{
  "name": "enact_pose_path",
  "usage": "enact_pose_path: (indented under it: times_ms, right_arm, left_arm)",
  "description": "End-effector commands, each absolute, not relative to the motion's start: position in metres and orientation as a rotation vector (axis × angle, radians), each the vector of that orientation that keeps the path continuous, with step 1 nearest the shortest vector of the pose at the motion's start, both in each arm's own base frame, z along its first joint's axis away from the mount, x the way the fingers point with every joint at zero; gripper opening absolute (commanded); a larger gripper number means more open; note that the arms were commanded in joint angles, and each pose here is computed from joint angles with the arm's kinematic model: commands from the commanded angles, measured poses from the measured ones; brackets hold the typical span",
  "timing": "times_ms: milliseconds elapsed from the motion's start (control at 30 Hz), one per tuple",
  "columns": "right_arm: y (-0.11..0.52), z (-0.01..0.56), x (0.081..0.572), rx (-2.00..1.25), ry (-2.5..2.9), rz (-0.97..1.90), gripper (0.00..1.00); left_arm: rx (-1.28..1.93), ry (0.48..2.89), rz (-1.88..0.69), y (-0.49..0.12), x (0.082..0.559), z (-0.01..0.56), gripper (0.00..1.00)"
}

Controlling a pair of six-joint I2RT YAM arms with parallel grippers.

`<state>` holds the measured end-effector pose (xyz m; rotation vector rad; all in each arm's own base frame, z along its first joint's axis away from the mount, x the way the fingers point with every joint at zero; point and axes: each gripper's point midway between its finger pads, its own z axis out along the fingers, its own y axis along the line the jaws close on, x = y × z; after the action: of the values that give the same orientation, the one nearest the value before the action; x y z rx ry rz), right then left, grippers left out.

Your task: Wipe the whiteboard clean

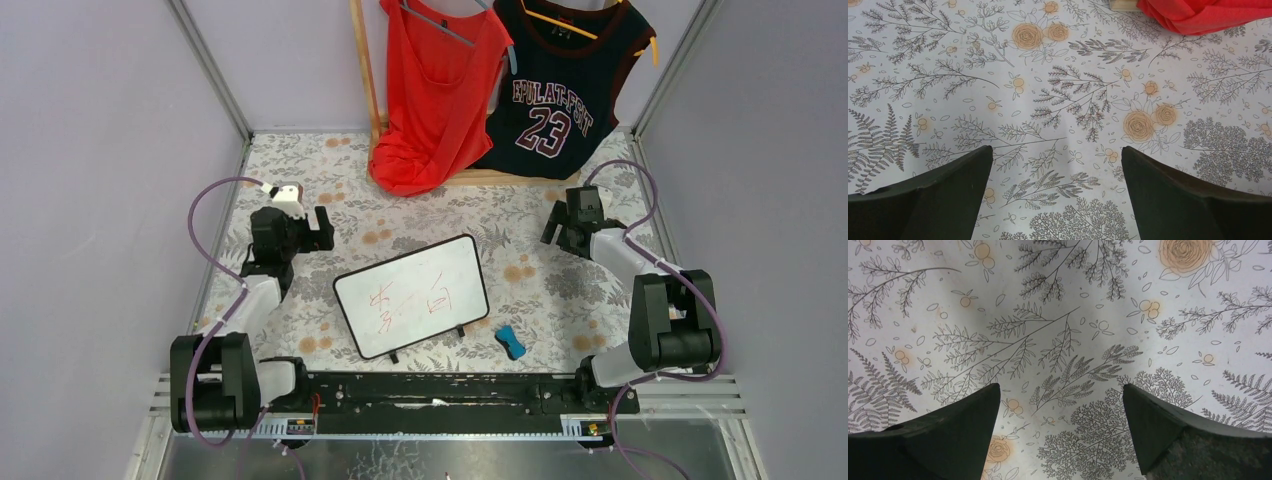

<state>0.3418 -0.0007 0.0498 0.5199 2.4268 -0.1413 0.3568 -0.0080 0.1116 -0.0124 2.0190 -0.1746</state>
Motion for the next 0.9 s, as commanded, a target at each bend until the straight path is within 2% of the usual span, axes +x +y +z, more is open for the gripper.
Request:
enact_pose_path:
  times_ms: [0, 133, 233, 433, 633, 767, 867]
  right_arm:
    - [0.01, 0.07, 0.345, 0.53, 2.398, -0.059, 0.99]
    - [0.042, 0.078, 0.333, 0.413, 2.42, 0.172, 1.0]
    - [0.06, 0.087, 0.316, 0.338, 2.456, 0.287, 0.97]
    - [0.088, 0.107, 0.28, 0.237, 2.548, 0.309, 0.89]
    - [0.152, 0.094, 0.222, -0.088, 2.704, 0.242, 0.86]
    - [0.162, 0.084, 0.185, -0.277, 2.8, 0.171, 0.81]
    - [0.154, 0.096, 0.177, -0.257, 2.783, 0.129, 0.81]
  left_arm:
    - [0.023, 1.968, -0.172, -0.009, 0.359, 0.131, 1.0]
    - [0.054, 1.965, -0.173, -0.011, 0.356, 0.14, 1.0]
    - [0.068, 1.971, -0.179, -0.012, 0.354, 0.145, 1.0]
    - [0.111, 2.002, -0.185, -0.015, 0.348, 0.148, 1.0]
    - [0.099, 1.991, -0.127, -0.007, 0.352, 0.165, 1.0]
    - [0.118, 1.989, -0.125, -0.007, 0.349, 0.177, 1.0]
    - [0.123, 1.982, -0.116, -0.007, 0.345, 0.179, 1.0]
